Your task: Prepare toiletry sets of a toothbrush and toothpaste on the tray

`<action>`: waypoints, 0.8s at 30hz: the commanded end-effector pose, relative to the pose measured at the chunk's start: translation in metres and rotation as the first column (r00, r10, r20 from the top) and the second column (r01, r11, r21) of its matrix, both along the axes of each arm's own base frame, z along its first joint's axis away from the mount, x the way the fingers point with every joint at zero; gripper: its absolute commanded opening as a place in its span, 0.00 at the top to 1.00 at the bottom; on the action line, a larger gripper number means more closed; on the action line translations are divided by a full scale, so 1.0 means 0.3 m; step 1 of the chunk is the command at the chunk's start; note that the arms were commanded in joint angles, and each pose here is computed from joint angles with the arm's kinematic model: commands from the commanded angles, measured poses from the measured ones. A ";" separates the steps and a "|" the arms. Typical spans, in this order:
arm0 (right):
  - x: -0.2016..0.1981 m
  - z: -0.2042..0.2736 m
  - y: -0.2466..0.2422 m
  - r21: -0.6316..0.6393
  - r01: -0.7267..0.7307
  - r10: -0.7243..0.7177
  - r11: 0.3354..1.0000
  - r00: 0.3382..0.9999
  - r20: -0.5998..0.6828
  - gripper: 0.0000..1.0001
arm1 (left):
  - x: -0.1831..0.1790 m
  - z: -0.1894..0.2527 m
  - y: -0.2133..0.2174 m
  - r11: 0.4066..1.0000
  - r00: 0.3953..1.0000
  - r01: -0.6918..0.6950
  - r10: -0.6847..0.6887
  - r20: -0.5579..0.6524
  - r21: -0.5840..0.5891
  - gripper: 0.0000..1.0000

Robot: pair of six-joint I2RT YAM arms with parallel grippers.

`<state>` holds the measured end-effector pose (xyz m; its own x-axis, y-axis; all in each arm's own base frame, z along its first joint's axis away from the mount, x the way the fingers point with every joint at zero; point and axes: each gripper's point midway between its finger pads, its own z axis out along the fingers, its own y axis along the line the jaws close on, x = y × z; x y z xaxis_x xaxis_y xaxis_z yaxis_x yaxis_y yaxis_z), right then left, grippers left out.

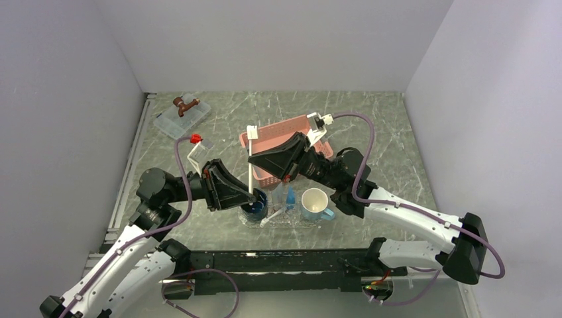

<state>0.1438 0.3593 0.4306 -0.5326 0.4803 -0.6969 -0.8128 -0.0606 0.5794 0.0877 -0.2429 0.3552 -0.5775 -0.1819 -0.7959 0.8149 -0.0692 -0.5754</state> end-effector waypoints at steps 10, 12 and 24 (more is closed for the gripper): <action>0.007 0.023 -0.030 -0.072 0.075 -0.069 0.995 0.994 0.087 0.65 | -0.022 -0.006 0.020 0.999 0.998 -0.019 0.016 0.067 0.046 1.00; -0.001 0.001 -0.044 -0.121 0.083 -0.071 0.989 0.992 0.106 0.57 | -0.017 -0.020 0.021 0.998 0.998 -0.027 0.023 0.063 0.065 1.00; -0.040 -0.129 -0.142 -0.437 0.136 -0.056 0.889 0.980 0.192 0.44 | -0.025 -0.111 0.038 0.979 0.999 -0.031 0.022 0.047 0.201 1.00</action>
